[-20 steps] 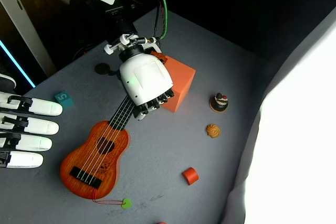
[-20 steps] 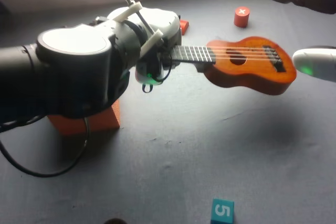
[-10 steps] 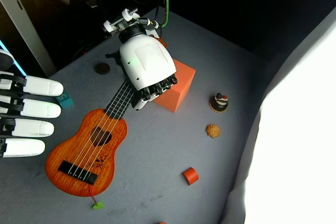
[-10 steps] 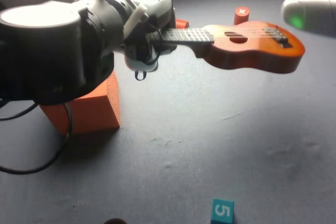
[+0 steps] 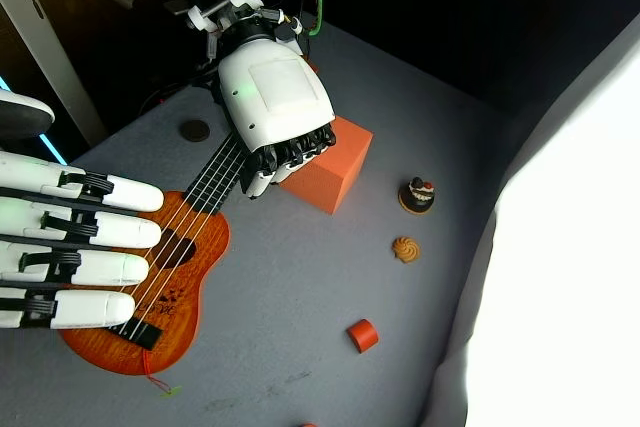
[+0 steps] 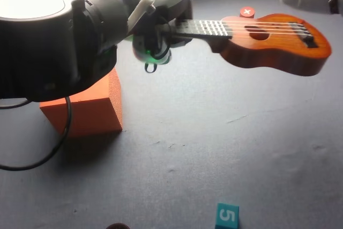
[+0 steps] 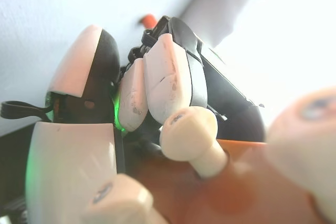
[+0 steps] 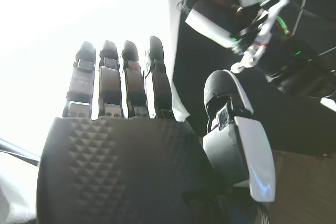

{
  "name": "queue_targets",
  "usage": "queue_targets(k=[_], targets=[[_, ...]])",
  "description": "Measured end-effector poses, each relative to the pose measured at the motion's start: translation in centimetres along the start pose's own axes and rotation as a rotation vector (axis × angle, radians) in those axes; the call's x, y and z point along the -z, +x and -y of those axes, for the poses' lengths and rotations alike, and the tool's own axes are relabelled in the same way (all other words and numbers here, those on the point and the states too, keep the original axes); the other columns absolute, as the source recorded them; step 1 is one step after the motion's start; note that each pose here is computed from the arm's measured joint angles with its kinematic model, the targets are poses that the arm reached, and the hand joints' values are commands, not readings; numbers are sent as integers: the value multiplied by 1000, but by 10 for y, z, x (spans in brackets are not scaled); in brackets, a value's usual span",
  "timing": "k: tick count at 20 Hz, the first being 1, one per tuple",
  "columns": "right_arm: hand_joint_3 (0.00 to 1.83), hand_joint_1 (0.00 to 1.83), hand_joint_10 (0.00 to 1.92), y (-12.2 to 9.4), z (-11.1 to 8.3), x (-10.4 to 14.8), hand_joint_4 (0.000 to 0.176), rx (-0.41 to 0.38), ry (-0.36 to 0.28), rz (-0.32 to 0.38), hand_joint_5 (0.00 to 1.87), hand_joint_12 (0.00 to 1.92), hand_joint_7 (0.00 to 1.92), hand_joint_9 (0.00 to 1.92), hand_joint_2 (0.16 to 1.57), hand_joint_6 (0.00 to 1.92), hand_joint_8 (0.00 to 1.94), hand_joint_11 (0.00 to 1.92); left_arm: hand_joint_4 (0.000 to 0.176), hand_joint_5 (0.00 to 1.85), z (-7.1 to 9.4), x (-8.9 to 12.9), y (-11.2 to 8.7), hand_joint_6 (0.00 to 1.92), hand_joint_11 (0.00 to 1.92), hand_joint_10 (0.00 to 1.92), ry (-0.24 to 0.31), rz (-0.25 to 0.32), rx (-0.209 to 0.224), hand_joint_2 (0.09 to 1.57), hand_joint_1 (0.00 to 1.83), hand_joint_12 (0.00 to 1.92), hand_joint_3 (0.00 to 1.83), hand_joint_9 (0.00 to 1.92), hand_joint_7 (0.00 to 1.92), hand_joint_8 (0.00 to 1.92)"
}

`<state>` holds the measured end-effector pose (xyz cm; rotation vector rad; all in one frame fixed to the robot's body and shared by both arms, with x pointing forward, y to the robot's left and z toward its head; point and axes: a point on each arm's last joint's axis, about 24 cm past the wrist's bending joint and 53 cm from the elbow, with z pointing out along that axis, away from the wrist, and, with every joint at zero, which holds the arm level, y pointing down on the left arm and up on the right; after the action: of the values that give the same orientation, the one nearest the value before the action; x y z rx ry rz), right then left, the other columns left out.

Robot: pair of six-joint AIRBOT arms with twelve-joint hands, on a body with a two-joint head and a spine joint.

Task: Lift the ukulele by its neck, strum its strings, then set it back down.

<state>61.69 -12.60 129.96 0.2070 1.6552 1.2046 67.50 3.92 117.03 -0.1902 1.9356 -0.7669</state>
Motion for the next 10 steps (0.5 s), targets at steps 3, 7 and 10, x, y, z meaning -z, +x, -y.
queue_targets(k=[3, 7, 10], targets=[[0, 92, 82, -4, 7, -5, 0, -71, 17, -2, 246, 602, 236, 151, 1331, 123, 7, 0, 176, 1480, 5, 0, -2, 1921, 1707, 1921, 32, 17, -3, 1046, 1502, 1921, 435, 1636, 1565, 1921], [0, 124, 127, -17, 19, -12, 0, -150, 38, 15, 201, 441, 241, 125, 1330, 122, 0, 0, 176, 1466, 6, 0, -1, 1921, 1697, 1921, 52, 27, -18, 1039, 1519, 1921, 444, 1635, 1565, 1921], [0, 134, 131, -11, 23, -20, 0, -179, 53, -8, 216, 429, 236, 121, 1322, 131, 1, 0, 176, 1465, 7, 1, 1, 1921, 1693, 1921, 62, 25, -24, 1043, 1501, 1921, 447, 1631, 1562, 1921]])
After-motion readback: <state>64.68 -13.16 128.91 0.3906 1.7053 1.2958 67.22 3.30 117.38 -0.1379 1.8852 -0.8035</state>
